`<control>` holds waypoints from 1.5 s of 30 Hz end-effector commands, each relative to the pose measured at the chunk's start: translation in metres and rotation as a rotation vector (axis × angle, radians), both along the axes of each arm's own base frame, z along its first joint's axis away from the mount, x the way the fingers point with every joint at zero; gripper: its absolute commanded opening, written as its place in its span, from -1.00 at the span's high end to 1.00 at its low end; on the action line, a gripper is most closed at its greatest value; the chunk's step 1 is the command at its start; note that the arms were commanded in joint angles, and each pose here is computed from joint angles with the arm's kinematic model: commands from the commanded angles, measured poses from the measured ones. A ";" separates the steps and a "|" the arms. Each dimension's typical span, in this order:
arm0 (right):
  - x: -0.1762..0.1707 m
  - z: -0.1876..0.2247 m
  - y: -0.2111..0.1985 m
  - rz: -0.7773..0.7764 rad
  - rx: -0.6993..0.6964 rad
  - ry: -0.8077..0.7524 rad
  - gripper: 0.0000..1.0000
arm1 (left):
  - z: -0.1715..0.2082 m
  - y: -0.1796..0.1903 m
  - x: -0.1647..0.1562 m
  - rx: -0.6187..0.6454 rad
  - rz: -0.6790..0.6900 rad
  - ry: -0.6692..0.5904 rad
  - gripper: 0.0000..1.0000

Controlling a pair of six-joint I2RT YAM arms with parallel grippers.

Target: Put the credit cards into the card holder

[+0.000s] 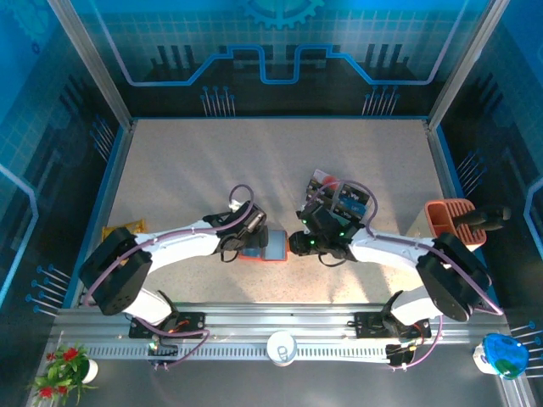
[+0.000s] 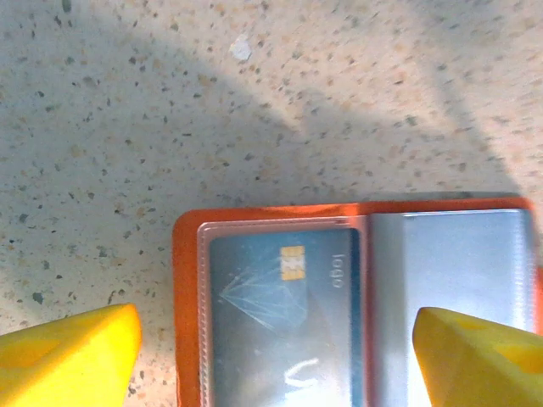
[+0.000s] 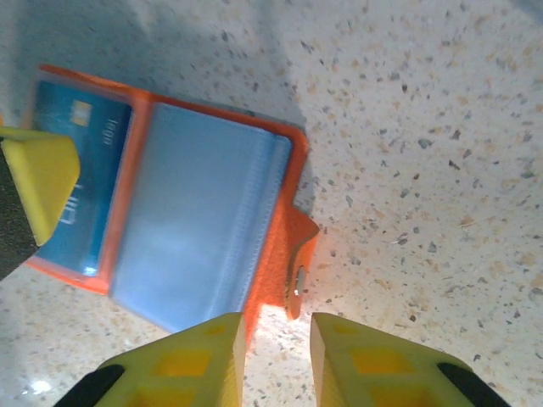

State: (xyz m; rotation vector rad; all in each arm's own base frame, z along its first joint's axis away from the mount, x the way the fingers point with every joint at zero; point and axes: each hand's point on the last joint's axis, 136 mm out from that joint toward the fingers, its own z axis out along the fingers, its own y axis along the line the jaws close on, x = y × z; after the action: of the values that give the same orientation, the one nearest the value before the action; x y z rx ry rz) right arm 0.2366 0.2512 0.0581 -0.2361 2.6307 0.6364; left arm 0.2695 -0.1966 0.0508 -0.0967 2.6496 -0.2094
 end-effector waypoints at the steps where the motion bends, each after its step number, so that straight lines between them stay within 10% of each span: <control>1: 0.001 0.021 0.000 -0.019 0.041 -0.016 0.45 | 0.018 -0.008 -0.003 -0.066 -0.011 0.000 -0.69; 18: 0.026 0.009 0.052 -0.049 0.121 0.031 0.92 | -0.009 -0.021 -0.018 -0.188 -0.015 0.052 -0.54; 45: 0.025 -0.042 0.058 0.001 0.082 0.144 1.00 | -0.039 -0.008 -0.022 -0.101 -0.020 0.080 -0.57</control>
State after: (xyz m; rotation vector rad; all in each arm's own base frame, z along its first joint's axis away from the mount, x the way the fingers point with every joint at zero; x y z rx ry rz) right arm 0.2647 0.3102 0.0229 -0.1771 2.7133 0.7724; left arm 0.2567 -0.2157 0.0292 -0.1342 2.6721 -0.4256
